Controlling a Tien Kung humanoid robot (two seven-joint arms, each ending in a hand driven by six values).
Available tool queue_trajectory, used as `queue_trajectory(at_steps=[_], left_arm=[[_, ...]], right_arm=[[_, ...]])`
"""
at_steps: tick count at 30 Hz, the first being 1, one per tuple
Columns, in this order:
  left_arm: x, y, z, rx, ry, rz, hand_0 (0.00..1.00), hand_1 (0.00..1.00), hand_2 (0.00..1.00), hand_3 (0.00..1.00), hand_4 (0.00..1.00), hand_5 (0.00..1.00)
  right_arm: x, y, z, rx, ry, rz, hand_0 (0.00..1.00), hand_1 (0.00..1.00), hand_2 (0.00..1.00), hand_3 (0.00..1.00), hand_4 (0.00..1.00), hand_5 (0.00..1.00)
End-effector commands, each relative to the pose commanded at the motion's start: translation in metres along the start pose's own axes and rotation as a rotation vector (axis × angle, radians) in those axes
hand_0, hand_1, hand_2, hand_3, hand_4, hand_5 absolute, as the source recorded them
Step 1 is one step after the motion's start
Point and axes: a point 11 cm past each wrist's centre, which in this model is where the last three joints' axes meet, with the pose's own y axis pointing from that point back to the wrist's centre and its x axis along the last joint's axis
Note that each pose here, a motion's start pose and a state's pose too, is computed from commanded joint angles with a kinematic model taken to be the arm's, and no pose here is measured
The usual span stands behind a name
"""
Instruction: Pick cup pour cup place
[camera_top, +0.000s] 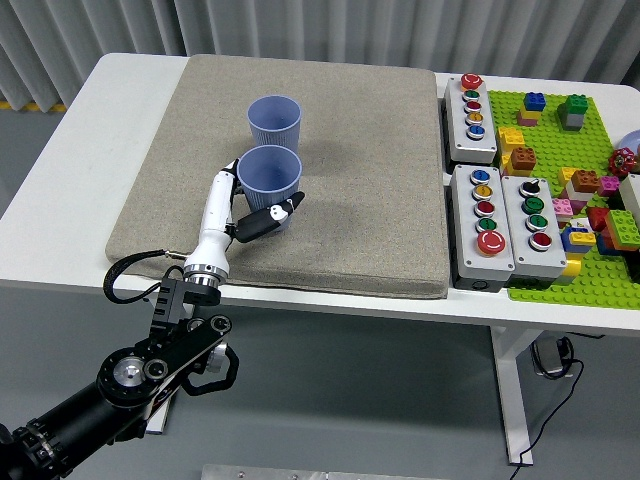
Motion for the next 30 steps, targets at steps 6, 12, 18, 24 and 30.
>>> queue_trajectory(at_steps=[6, 12, 18, 24, 30], left_arm=[[0.000, -0.004, -0.002, 0.003, -0.001, 0.008, 0.533, 0.564, 0.611, 0.567, 0.847, 0.199], [0.003, -0.006, -0.005, 0.000, -0.004, 0.015, 0.544, 0.572, 0.620, 0.577, 0.858, 0.218], [0.006, -0.008, -0.010, -0.002, -0.005, 0.025, 0.552, 0.577, 0.628, 0.579, 0.860, 0.220], [0.005, -0.010, -0.011, -0.003, -0.008, 0.028, 0.562, 0.591, 0.661, 0.593, 0.859, 0.224], [0.005, -0.011, -0.013, 0.005, -0.021, 0.027, 0.579, 0.616, 0.737, 0.681, 0.868, 0.245]], right_arm=[[0.000, 0.000, 0.000, -0.001, 0.002, -0.001, 0.701, 0.706, 0.671, 0.636, 0.061, 0.312], [0.000, 0.000, 0.001, -0.001, 0.004, -0.001, 0.701, 0.706, 0.670, 0.635, 0.061, 0.314], [0.000, 0.000, 0.000, 0.001, 0.002, 0.000, 0.700, 0.706, 0.670, 0.635, 0.061, 0.313], [0.000, 0.000, -0.002, 0.003, 0.000, -0.001, 0.700, 0.706, 0.670, 0.635, 0.060, 0.313], [0.000, 0.000, -0.002, 0.004, 0.000, 0.000, 0.700, 0.706, 0.670, 0.635, 0.060, 0.313]])
